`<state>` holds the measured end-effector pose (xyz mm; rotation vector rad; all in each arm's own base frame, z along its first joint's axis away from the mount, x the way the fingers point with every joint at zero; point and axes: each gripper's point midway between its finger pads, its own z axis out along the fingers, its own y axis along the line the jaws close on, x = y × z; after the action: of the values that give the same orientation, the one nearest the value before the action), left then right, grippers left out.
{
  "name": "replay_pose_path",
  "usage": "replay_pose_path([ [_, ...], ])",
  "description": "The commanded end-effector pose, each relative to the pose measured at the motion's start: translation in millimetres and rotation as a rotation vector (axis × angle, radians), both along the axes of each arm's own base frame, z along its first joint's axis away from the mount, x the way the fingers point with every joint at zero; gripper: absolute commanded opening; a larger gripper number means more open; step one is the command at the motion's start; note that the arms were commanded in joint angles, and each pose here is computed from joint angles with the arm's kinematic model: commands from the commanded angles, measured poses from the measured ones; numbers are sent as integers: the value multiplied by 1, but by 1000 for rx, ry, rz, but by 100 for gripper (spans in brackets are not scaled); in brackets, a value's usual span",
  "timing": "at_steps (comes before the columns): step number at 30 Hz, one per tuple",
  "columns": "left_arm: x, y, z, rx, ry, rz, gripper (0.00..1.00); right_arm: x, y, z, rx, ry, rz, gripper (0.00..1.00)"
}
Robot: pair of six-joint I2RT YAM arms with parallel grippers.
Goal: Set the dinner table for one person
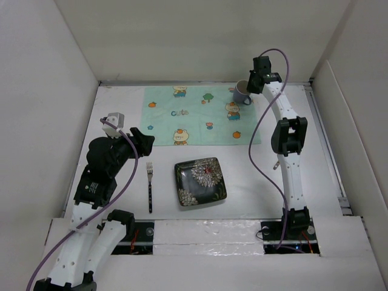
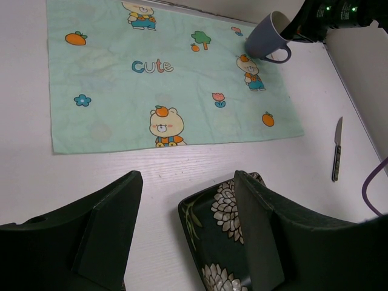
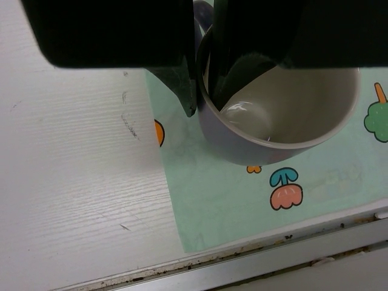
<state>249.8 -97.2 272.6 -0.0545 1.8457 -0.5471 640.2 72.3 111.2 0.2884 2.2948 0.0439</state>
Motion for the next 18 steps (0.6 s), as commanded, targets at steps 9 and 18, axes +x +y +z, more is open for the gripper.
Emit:
replay_pose_path([
  [9, 4, 1, 7, 2, -39, 2, 59, 20, 3, 72, 60, -198, -1, 24],
  [18, 3, 2, 7, 3, -40, 5, 59, 12, 5, 106, 75, -250, 15, 34],
])
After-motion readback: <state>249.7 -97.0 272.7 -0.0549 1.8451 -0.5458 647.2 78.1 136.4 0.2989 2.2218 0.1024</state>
